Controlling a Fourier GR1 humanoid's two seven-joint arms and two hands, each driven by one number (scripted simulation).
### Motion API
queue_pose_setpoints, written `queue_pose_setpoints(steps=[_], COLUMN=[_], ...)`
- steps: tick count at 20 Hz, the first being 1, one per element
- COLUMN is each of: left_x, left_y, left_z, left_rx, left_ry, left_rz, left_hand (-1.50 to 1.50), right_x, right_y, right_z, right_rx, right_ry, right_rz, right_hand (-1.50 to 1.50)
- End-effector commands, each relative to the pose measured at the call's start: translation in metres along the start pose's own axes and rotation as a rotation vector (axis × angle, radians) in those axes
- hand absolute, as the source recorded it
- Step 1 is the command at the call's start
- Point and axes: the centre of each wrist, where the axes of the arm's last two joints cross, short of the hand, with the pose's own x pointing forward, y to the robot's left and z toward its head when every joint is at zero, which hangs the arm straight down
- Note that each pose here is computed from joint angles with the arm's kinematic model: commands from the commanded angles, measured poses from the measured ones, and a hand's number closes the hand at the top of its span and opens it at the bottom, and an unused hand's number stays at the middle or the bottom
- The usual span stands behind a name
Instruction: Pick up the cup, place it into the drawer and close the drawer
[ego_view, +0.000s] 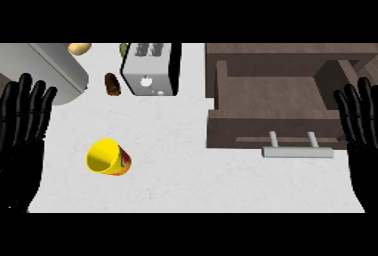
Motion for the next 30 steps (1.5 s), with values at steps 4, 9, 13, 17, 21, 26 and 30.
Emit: queue_pose_setpoints(steps=[4,9,13,17,21,26,30], left_x=[0.010,-0.020,-0.021,-0.018,-0.020,-0.017,-0.029], left_y=[0.007,-0.018,-0.022,-0.023,-0.011,-0.025,-0.022], left_z=[0.009,0.020,0.015,0.027,0.011,0.016,0.006], left_rx=[0.059,0.177,0.150,0.159,0.165,0.184,0.221], left_ry=[-0.003,0.114,0.121,0.108,0.119,0.150,0.173], left_rz=[-0.020,0.177,0.206,0.201,0.207,0.200,0.169], left_hand=[-1.50,-1.50,-1.50,-1.50,-1.50,-1.50,-1.50], right_x=[-0.004,-0.015,0.006,0.003,-0.007,-0.014,-0.012], right_y=[0.006,0.005,0.013,0.024,0.030,0.018,0.018], right_z=[-0.007,0.004,-0.022,-0.006,-0.004,-0.007,0.003], right_rx=[0.034,0.084,0.084,0.081,0.078,0.058,0.074], right_ry=[0.013,0.090,0.077,0.079,0.081,0.080,0.072], right_rz=[-0.029,-0.170,-0.171,-0.151,-0.157,-0.166,-0.165], right_hand=[-1.50,-1.50,-1.50,-1.50,-1.50,-1.50,-1.50])
